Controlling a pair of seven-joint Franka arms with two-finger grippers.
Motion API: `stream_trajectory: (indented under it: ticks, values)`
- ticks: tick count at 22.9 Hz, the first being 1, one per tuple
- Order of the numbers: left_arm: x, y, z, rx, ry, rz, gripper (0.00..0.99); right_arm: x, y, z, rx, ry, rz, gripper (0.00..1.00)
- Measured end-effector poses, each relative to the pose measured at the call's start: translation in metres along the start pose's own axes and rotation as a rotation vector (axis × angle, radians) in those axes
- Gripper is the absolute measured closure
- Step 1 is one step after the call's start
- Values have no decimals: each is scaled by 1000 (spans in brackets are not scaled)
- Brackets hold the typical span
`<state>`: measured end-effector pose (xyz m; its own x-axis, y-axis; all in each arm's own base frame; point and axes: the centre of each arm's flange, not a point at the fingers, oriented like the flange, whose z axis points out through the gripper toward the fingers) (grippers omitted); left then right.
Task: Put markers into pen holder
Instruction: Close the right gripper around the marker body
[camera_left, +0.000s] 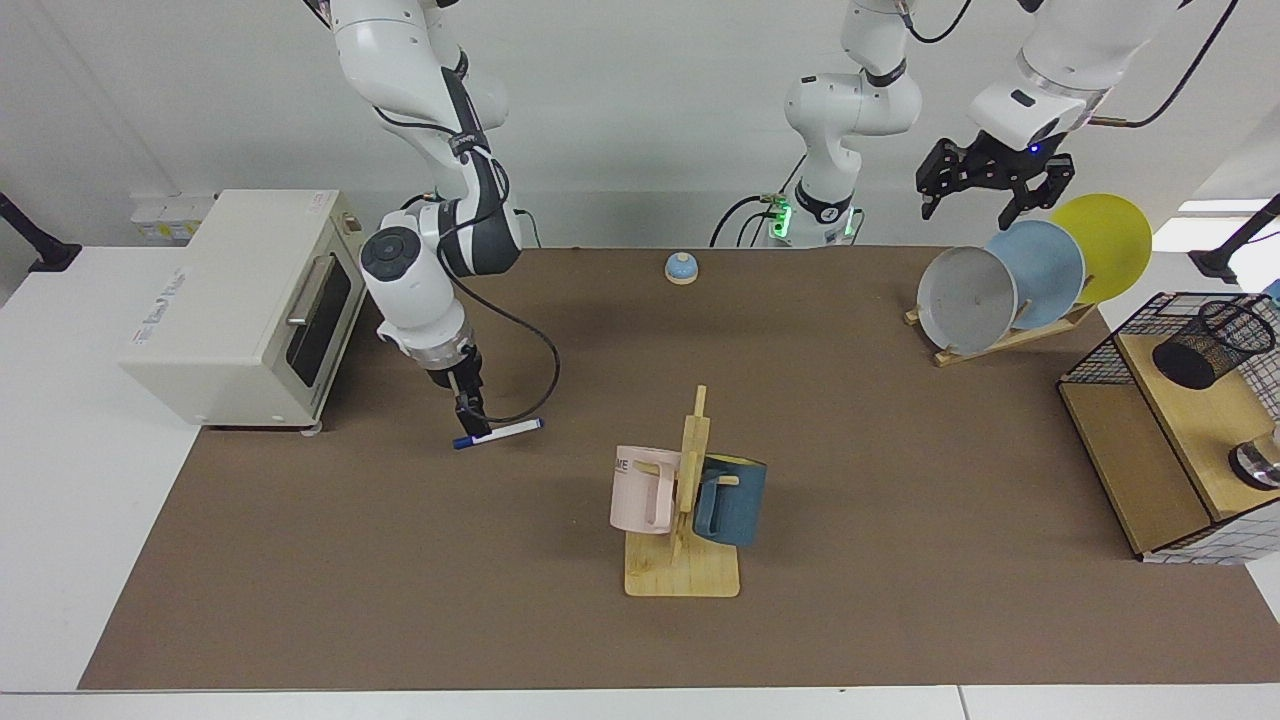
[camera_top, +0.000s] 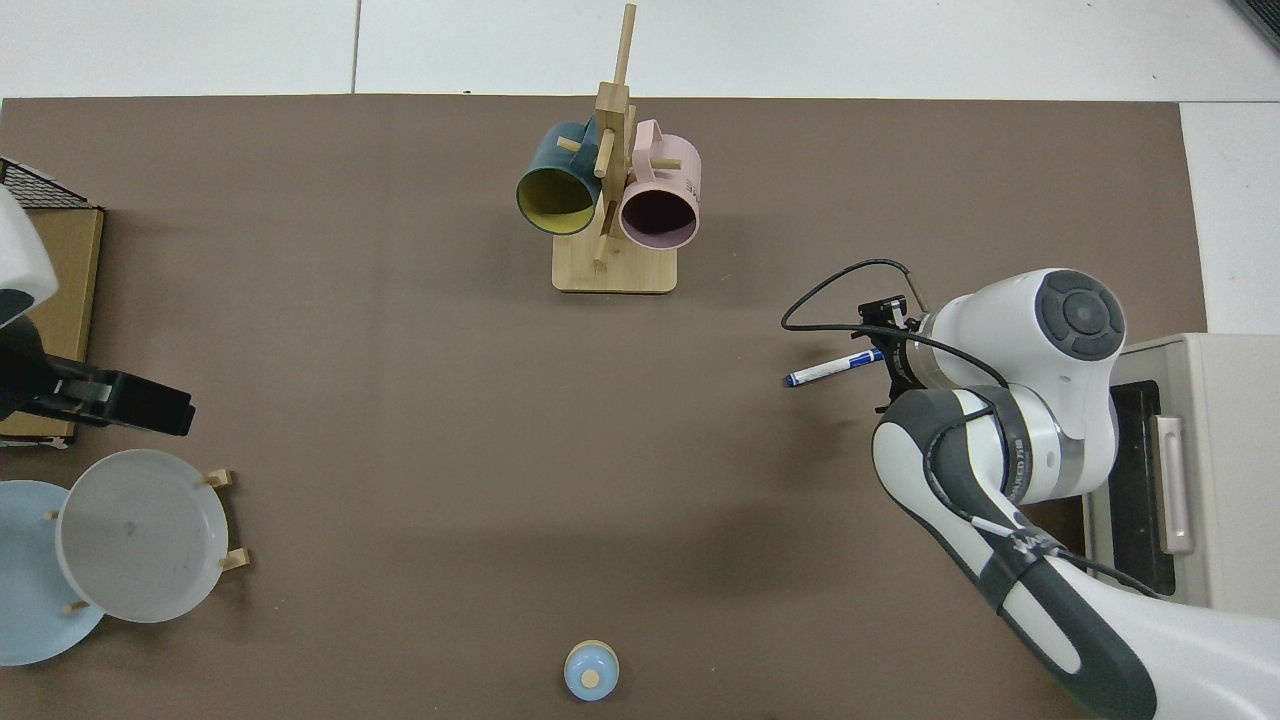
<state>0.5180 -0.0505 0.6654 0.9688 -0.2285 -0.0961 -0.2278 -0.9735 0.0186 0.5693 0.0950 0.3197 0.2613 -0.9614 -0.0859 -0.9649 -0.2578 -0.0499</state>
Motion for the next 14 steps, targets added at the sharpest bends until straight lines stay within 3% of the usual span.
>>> stream_trajectory:
  ticks: [14]
  values:
    - [-1,0,1,-1,-5,1,0,1,-4,28,27,2,-2,9]
